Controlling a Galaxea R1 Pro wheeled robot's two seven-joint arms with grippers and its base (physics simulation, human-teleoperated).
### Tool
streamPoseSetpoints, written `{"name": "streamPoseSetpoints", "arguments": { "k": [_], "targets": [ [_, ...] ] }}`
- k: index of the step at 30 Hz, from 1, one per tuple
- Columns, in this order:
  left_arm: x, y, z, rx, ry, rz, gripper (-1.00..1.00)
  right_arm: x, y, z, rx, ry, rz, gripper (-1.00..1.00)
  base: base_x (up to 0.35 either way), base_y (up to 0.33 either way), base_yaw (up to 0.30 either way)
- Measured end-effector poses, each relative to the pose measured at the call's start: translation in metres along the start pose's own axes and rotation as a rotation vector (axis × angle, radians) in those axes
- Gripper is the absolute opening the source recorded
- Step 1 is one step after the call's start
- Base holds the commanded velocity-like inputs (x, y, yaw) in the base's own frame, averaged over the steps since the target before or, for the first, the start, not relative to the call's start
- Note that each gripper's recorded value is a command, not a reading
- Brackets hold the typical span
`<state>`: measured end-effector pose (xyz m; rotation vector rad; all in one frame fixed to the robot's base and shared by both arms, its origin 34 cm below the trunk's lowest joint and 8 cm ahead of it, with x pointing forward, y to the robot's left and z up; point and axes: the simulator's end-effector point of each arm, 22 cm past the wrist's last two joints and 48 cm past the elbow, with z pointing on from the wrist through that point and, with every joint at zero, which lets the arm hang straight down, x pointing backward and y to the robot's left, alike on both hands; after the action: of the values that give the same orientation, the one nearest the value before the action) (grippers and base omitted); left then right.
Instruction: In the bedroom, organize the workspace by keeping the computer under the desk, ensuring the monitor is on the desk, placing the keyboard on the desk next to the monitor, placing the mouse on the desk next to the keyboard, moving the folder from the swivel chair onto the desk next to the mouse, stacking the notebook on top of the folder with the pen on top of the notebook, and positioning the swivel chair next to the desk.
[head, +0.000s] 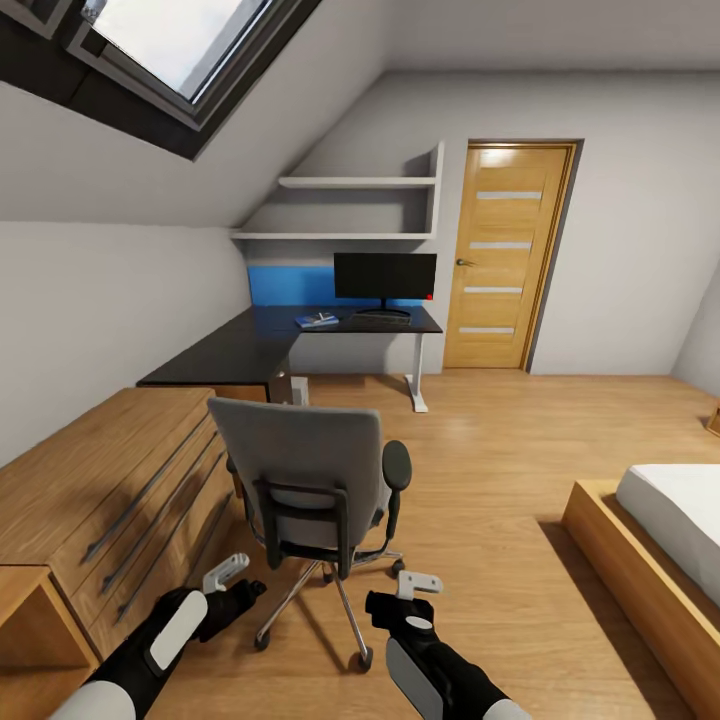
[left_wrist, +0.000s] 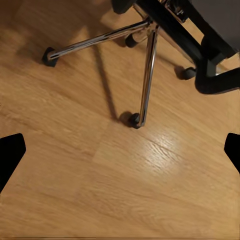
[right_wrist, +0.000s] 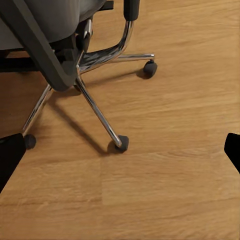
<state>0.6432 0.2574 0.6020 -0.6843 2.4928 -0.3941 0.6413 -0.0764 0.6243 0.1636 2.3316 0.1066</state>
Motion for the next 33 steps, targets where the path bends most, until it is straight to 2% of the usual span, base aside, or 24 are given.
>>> {"name": "streamPoseSetpoints", "arguments": {
  "k": [6, 8, 9, 13, 27, 33],
  "targets": [
    [0.013, 0.007, 0.002, -0.014, 0.018, 0.008, 1.00, -0.001, 0.001, 0.000, -0.004, -0.003, 0.000, 1.00, 0.032, 0.073, 0.000],
    [0.017, 0.007, 0.003, -0.017, 0.024, 0.022, 1.00, -0.001, 0.001, 0.000, -0.005, -0.005, 0.000, 1.00, 0.110, 0.191, 0.000],
    [0.022, 0.007, 0.004, -0.021, 0.032, 0.046, 1.00, -0.002, 0.002, 0.000, -0.007, -0.008, 0.001, 1.00, 0.143, 0.225, 0.000],
    [0.026, 0.006, 0.005, -0.024, 0.038, 0.067, 1.00, -0.002, 0.002, -0.001, -0.008, -0.010, 0.002, 1.00, 0.168, 0.225, 0.000],
    [0.029, 0.005, 0.006, -0.025, 0.041, 0.076, 1.00, -0.003, 0.003, 0.000, -0.010, -0.013, 0.003, 1.00, 0.045, 0.046, 0.000],
    [0.029, 0.005, 0.006, -0.024, 0.041, 0.075, 1.00, -0.003, 0.003, 0.000, -0.010, -0.013, 0.003, 1.00, 0.001, 0.157, 0.000]
  ]
}}
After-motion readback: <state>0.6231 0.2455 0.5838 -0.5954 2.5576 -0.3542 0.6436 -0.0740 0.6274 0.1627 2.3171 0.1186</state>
